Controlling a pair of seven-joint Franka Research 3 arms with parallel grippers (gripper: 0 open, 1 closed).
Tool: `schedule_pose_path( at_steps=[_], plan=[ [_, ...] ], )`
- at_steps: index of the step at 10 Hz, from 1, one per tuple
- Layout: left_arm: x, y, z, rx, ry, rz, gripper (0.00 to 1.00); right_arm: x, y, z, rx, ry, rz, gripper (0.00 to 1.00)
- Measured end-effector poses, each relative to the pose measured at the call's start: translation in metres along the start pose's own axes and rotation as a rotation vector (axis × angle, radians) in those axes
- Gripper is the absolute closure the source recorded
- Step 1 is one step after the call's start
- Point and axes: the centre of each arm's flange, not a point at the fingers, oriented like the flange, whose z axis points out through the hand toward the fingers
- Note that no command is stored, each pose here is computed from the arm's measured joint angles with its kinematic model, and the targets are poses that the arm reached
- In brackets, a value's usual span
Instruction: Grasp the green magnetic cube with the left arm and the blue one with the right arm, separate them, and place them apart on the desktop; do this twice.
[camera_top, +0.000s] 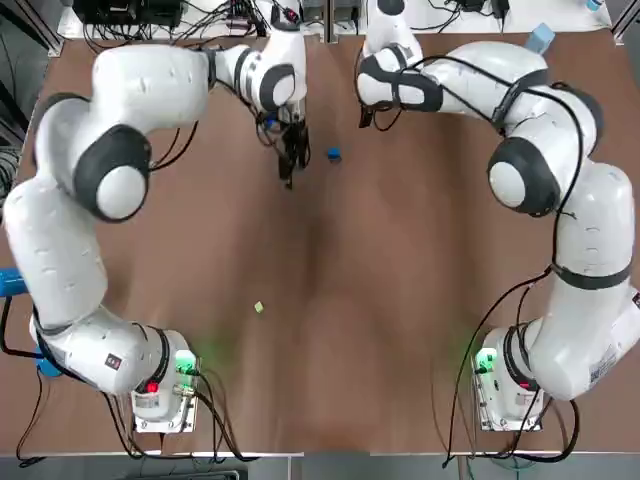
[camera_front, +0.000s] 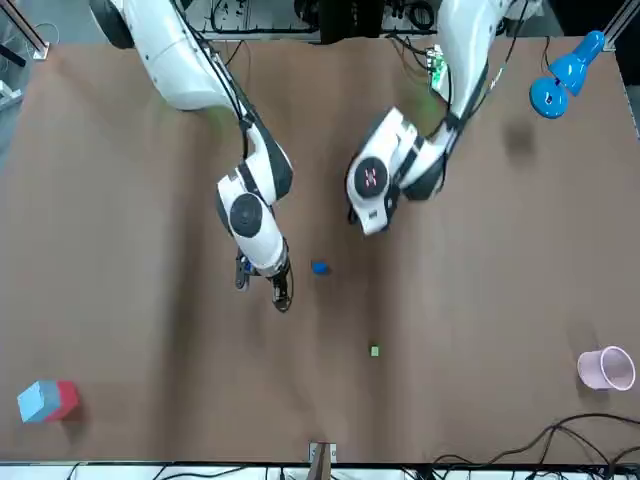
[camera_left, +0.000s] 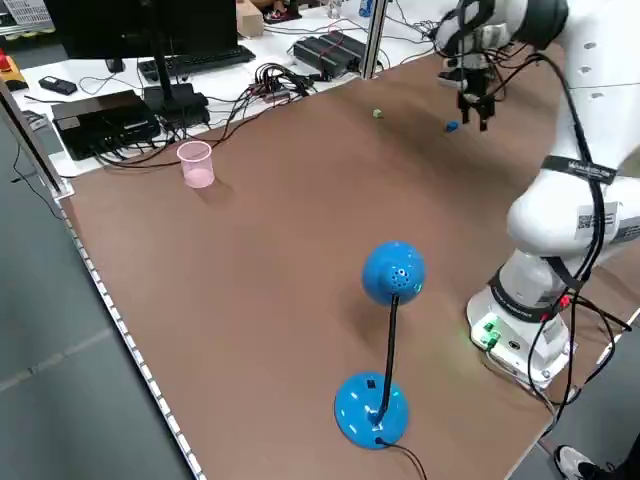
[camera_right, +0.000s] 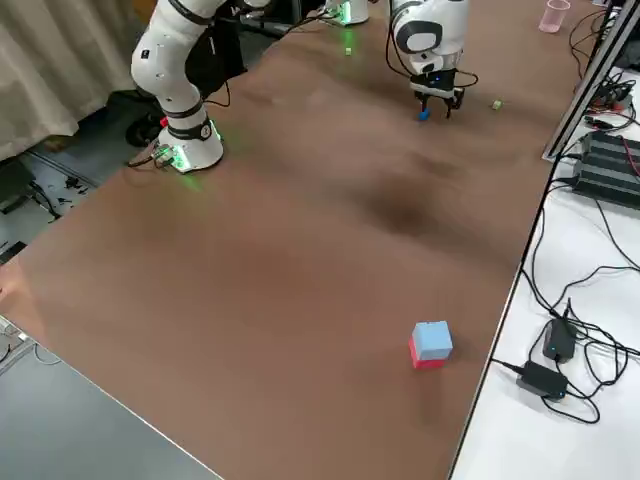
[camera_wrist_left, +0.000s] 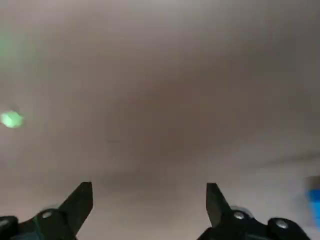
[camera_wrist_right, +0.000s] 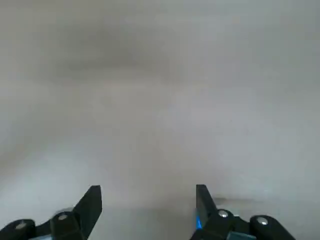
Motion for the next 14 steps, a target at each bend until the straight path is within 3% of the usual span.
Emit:
schedule_pose_path(
  at_steps=[3, 6, 11, 14],
  plan=[
    [0.01, 0.054, -0.024, -0.183, -0.071, -0.081, 0.0, 0.007, 0.007, -0.005, -0.009, 0.008, -0.002, 0.15],
    [0.004, 0.081, 0.001, -0.332, -0.12, -0.228, 0.03, 0.009, 0.009, -0.001, -0.016, 0.011, -0.002, 0.15],
    [-0.016, 0.089, 0.064, -0.315, -0.099, -0.262, 0.04, -0.001, 0.023, 0.016, -0.028, 0.003, -0.012, 0.16],
    [-0.022, 0.089, 0.066, -0.33, -0.096, -0.253, 0.1, -0.029, 0.045, 0.035, -0.038, -0.019, 0.01, 0.16]
  ],
)
